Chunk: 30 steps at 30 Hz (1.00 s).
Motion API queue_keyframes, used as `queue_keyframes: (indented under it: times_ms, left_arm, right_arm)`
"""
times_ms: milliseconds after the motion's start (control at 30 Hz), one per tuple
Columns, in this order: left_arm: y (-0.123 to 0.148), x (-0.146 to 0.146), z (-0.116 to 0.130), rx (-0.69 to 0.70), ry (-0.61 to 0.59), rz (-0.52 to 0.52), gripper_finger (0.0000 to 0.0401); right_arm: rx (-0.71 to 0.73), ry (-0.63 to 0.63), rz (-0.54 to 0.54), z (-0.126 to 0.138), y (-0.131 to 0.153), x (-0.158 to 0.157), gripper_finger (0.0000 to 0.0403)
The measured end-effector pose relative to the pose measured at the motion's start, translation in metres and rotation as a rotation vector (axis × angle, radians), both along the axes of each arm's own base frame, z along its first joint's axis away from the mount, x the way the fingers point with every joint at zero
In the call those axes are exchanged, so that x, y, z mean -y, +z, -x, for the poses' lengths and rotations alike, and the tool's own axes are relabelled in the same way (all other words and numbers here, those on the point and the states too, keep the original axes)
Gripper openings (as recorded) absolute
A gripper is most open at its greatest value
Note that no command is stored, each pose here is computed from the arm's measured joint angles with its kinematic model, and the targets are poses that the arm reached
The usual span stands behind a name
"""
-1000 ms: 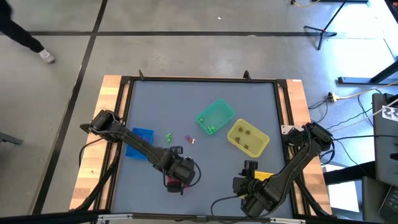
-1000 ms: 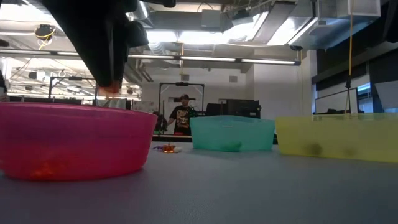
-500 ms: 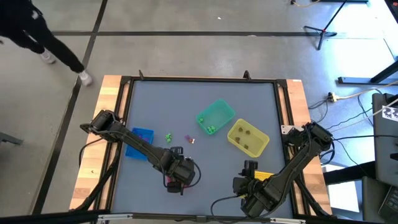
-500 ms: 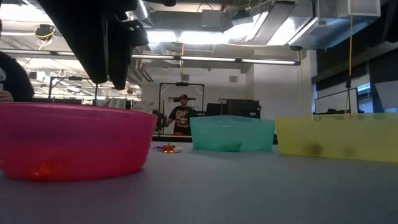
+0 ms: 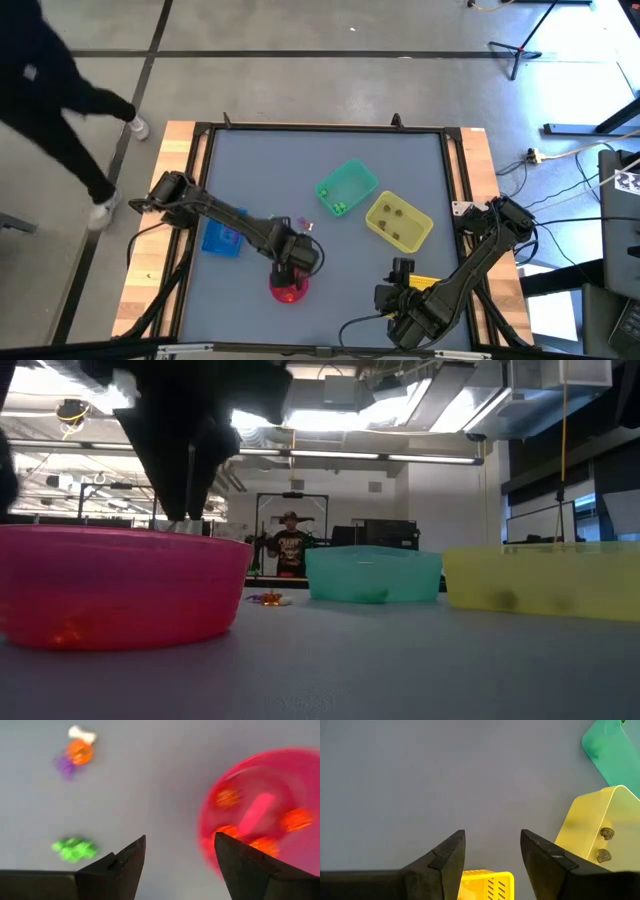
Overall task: Sort Halloween decoration
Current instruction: Put the green skeleton toy into the green bin
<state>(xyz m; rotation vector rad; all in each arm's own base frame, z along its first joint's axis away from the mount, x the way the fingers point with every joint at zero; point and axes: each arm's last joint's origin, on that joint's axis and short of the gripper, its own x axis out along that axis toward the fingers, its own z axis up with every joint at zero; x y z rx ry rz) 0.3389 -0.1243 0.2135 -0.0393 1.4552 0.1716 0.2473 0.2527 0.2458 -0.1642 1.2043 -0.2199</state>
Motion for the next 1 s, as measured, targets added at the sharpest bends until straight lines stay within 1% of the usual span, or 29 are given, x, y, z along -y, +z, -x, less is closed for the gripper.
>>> queue_keyframes:
  times_ms: [133,300,467,567,667,733,867,1000]
  left_arm:
    - [0.0,-0.021,-0.001,-0.057,0.004,-0.056,0.0219]
    - [0.0,-0.045,-0.006,-0.073,-0.001,-0.063,0.0219]
    - [0.0,-0.067,-0.01,-0.086,0.023,-0.065,0.0216]
    - [-0.003,-0.077,-0.008,-0.123,0.02,-0.073,0.0216]
    - [-0.013,-0.086,0.0,-0.195,0.021,-0.081,0.0216]
    - [-0.02,-0.091,0.007,-0.235,0.031,-0.087,0.0216]
    - [-0.03,-0.098,0.028,-0.28,0.051,-0.093,0.0215]
    - [-0.03,-0.108,0.046,-0.236,0.099,-0.082,0.0211]
  right_arm:
    - [0.0,0.0,0.0,0.0,0.0,0.0,0.0189]
    - [0.0,0.0,0.0,0.0,0.0,0.0,0.0189]
    - [0.0,0.0,0.0,0.0,0.0,0.0,0.0189]
    - [0.028,0.0,0.026,-0.001,0.0,0.001,0.0189]
    - [0.094,0.004,0.1,-0.005,0.002,0.004,0.0189]
    - [0.113,0.001,0.134,-0.011,0.003,0.01,0.0189]
    - [0.114,-0.041,0.134,-0.031,0.003,0.03,0.0189]
    - [0.135,-0.065,0.114,-0.057,0.003,0.053,0.0189]
